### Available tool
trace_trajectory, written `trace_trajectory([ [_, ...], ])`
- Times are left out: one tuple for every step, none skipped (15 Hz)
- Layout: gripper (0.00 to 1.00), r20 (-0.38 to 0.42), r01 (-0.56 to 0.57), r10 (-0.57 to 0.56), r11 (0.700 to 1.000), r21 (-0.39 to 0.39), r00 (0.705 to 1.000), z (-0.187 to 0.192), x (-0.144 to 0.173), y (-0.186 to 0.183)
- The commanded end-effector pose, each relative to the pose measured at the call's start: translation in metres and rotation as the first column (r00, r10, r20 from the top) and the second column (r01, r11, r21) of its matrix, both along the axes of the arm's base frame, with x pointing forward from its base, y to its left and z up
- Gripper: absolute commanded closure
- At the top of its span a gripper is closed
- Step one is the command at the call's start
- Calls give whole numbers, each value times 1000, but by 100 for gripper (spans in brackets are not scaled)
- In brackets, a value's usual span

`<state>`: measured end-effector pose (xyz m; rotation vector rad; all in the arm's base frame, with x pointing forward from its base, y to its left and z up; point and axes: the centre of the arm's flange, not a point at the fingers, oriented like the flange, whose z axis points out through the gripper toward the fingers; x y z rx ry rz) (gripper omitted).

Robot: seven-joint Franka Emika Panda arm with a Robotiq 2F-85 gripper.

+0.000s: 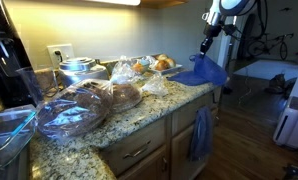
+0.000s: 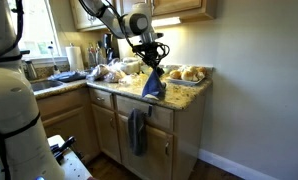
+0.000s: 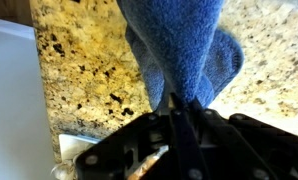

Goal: Take the top towel, hang it on the hook and put it back on the counter

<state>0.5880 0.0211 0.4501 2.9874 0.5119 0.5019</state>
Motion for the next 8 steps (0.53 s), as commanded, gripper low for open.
trace_trajectory([
  [94, -11, 53, -53, 999, -11, 999, -13, -61, 17],
  [94, -26, 64, -64, 998, -13, 998, -20, -70, 19],
  [94, -42, 71, -71, 997, -14, 997, -27, -79, 22],
  [94, -59, 76, -77, 997, -21, 995, -34, -88, 23],
  [95, -73, 79, -81, 996, -31, 994, -41, -96, 24],
  [91, -89, 52, -53, 999, -13, 995, -37, -61, 22],
  [91, -102, 57, -58, 998, -19, 993, -43, -68, 23],
  [91, -108, 58, -60, 998, -21, 992, -46, -74, 23],
])
